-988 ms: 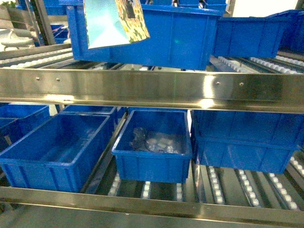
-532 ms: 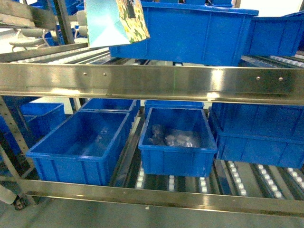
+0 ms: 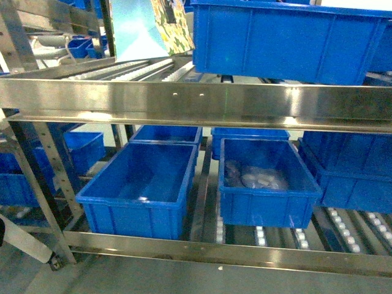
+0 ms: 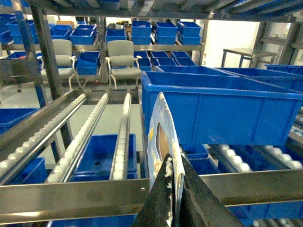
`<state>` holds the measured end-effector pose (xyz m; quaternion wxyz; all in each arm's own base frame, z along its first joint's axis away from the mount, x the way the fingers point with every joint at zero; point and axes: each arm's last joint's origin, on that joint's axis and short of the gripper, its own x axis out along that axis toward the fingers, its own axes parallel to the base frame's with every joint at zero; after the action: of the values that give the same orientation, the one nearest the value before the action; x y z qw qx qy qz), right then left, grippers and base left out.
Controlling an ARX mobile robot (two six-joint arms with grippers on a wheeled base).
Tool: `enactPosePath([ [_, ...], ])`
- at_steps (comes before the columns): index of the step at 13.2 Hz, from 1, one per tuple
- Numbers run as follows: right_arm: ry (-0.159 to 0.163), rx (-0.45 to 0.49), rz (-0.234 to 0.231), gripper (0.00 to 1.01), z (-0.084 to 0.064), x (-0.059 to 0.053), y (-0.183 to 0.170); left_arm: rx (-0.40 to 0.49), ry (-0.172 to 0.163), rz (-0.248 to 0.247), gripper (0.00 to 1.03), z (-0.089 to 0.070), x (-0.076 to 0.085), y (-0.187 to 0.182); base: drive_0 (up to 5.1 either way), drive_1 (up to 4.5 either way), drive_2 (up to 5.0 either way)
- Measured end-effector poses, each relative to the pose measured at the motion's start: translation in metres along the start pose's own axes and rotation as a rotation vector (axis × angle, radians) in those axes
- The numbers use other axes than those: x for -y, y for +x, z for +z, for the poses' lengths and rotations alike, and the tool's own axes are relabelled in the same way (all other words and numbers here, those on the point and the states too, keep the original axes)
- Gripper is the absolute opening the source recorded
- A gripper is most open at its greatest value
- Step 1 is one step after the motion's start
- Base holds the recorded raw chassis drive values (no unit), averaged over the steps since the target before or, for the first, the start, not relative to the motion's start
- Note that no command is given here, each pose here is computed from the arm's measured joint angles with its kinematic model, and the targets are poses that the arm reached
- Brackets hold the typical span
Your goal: Move flower gift bag to table near conveyor
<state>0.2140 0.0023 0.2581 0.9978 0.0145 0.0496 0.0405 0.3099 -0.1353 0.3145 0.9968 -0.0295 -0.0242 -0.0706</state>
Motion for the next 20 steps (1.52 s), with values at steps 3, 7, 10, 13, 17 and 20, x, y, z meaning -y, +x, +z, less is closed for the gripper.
enactPosePath([
  [3, 0.0, 0.0, 0.0, 0.02, 0.0, 0.0, 0.0, 0.0, 0.0, 0.001, 0.02, 0.0, 0.0, 0.0, -5.1, 2.39, 2.4],
  [7, 0.0, -0.001, 0.0, 0.02, 0.0, 0.0, -0.0001, 0.0, 0.0, 0.001, 0.02, 0.0, 0.0, 0.0, -4.9, 2.48, 2.5],
  [10, 0.0, -0.004, 0.0, 0.02, -0.0005, 0.0, 0.0002, -0.003, 0.003, 0.0, 0.02, -0.0003, 0.0, 0.0, -4.9, 2.46, 2.5],
  [13, 0.0, -0.005, 0.0, 0.02, -0.0004, 0.0, 0.0, -0.001, 0.003, 0.001, 0.02, 0.0003, -0.0001, -0.0003, -5.0, 2.39, 2.4],
  [17, 0.0, -0.001, 0.0, 0.02, -0.0001, 0.0, 0.0, 0.001, 0.002, 0.001, 0.02, 0.0005, -0.0001, -0.0003, -5.0, 2.4, 2.4],
  [20, 0.0, 0.0, 0.0, 0.02, 0.0, 0.0, 0.0, 0.001, 0.002, 0.001, 0.02, 0.0005, -0.0001, -0.0003, -5.1, 2.34, 2.3],
])
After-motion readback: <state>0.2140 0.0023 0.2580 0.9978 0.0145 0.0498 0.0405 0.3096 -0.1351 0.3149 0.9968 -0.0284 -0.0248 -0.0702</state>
